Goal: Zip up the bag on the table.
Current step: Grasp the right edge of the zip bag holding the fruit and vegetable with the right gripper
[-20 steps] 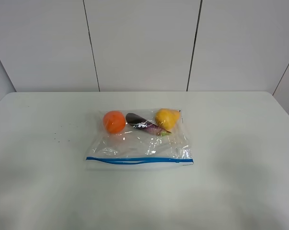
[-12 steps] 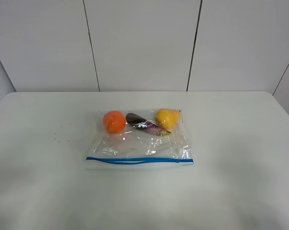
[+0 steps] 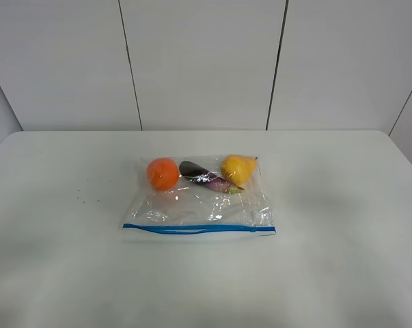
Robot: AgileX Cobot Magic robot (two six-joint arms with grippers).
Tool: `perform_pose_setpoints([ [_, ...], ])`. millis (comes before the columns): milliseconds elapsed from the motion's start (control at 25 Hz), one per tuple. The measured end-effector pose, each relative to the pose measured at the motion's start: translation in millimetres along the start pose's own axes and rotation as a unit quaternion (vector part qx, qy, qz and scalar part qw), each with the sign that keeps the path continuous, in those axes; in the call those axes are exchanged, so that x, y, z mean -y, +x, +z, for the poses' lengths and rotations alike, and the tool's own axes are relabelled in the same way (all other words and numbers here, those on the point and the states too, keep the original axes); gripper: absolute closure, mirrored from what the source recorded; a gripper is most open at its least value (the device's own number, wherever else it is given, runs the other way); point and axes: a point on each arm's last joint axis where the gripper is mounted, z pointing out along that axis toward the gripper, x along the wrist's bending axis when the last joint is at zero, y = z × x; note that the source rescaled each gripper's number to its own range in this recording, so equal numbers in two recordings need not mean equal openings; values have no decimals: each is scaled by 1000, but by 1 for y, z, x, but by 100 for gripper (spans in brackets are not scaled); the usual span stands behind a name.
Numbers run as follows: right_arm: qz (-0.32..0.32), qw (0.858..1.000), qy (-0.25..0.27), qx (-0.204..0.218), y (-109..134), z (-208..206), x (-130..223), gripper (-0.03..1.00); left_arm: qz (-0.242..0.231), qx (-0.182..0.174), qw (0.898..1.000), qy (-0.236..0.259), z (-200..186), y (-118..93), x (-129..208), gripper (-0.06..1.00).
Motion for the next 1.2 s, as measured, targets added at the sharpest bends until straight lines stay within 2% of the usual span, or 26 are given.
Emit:
perform_pose_setpoints([
  [280, 15, 989, 150, -3, 3, 82, -71, 11, 0, 0, 1000, 0, 0, 0, 0, -6],
  [400, 15, 976, 216, -21, 4, 133, -85, 11, 0, 0, 1000, 0, 0, 0, 0, -6],
  [560, 14, 962, 267, -62, 8, 197, -91, 11, 0, 0, 1000, 0, 0, 0, 0, -6],
  [840, 6, 939, 305, -161, 16, 282, -74, 11, 0, 0, 1000, 0, 0, 0, 0, -6],
  [1200, 15, 916, 298, -270, 27, 335, -48, 11, 0, 0, 1000, 0, 0, 0, 0, -6],
])
